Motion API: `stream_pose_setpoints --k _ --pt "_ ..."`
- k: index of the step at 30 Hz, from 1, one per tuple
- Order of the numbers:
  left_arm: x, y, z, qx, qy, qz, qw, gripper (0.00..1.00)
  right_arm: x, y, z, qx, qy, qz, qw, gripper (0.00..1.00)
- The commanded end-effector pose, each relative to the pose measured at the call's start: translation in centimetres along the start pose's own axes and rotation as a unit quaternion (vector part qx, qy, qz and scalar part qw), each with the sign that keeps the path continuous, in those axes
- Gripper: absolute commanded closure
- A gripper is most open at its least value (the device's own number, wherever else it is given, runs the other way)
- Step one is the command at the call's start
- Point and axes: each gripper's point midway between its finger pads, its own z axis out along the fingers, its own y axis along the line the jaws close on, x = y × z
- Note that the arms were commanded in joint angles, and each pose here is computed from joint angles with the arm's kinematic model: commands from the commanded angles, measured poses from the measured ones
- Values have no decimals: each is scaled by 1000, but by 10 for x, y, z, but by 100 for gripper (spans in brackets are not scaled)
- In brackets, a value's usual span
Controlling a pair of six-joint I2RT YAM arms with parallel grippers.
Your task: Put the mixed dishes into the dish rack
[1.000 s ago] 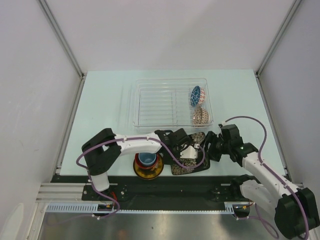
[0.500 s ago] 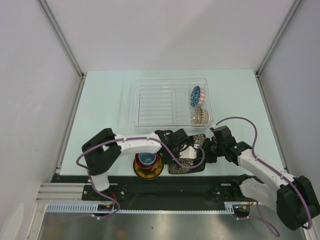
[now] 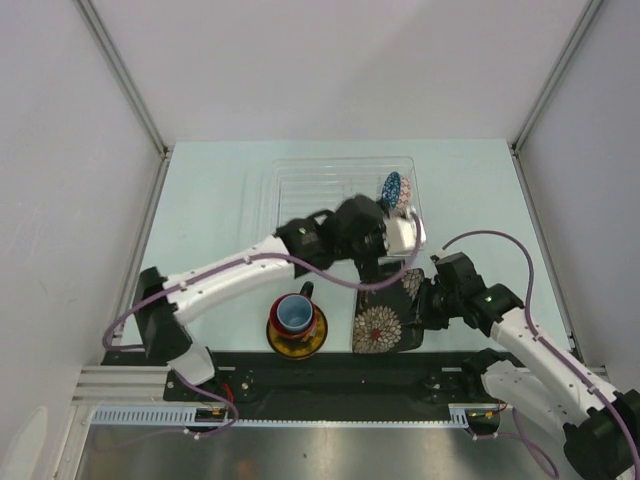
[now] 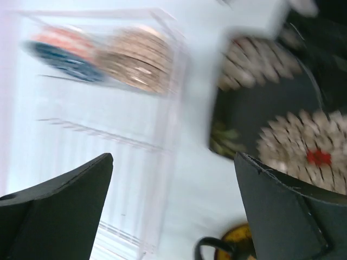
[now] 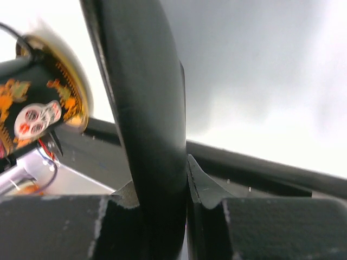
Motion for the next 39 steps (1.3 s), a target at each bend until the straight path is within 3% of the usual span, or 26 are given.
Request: stream_pose_setpoints --k 1,4,6,7,8,10,11,14,15,17,18,20,21,23,24,25,30,34,39 --pt "-36 93 -86 -100 -76 -130 984 1 -13 60 -50 -83 -38 -94 991 100" --pt "-29 158 -149 -172 -113 -198 958 0 -10 97 -76 -125 -59 -166 976 100" --pt "-12 196 -190 -215 -129 -228 941 0 -32 133 -107 -137 -119 -208 961 100" --pt "-1 201 -200 -225 -120 -239 937 0 -40 145 -116 -137 -137 -227 955 100" --pt "9 206 -208 -233 -115 -249 933 0 -51 176 -148 -165 -179 -274 931 100" --pt "35 213 -232 -257 -108 -270 922 0 -84 201 -160 -135 -247 -317 906 100" --pt "52 207 -226 -252 -94 -286 920 0 -100 222 -183 -133 -293 -369 872 100" --pt "84 193 -234 -267 -84 -308 909 0 -159 255 -191 -48 -396 -427 812 100" --pt "90 191 -237 -273 -84 -312 906 0 -182 278 -201 -14 -442 -502 743 100" --pt "105 179 -237 -273 -77 -323 903 0 -196 300 -201 16 -474 -586 657 100" --pt "113 178 -239 -277 -72 -331 899 0 -213 316 -216 52 -518 -625 583 100" --pt "126 171 -235 -271 -64 -342 897 0 -241 333 -201 86 -511 -661 543 100" --pt "134 174 -237 -279 -60 -349 893 0 -267 337 -224 118 -520 -661 527 100" --pt "148 173 -234 -279 -52 -361 888 0 -297 337 -195 180 -490 -684 510 100" --pt "150 175 -235 -281 -54 -364 886 0 -315 338 -206 233 -491 -698 466 100" --pt "155 173 -231 -277 -51 -370 886 0 -329 337 -181 261 -469 -708 460 100" --pt "174 180 -220 -277 -39 -387 878 0 -379 325 -168 323 -445 -702 453 100" --pt "184 183 -212 -275 -32 -394 876 0 -380 314 -130 293 -411 -771 389 100" --pt "190 189 -205 -277 -29 -399 873 0 -371 276 -99 260 -350 -793 426 100"
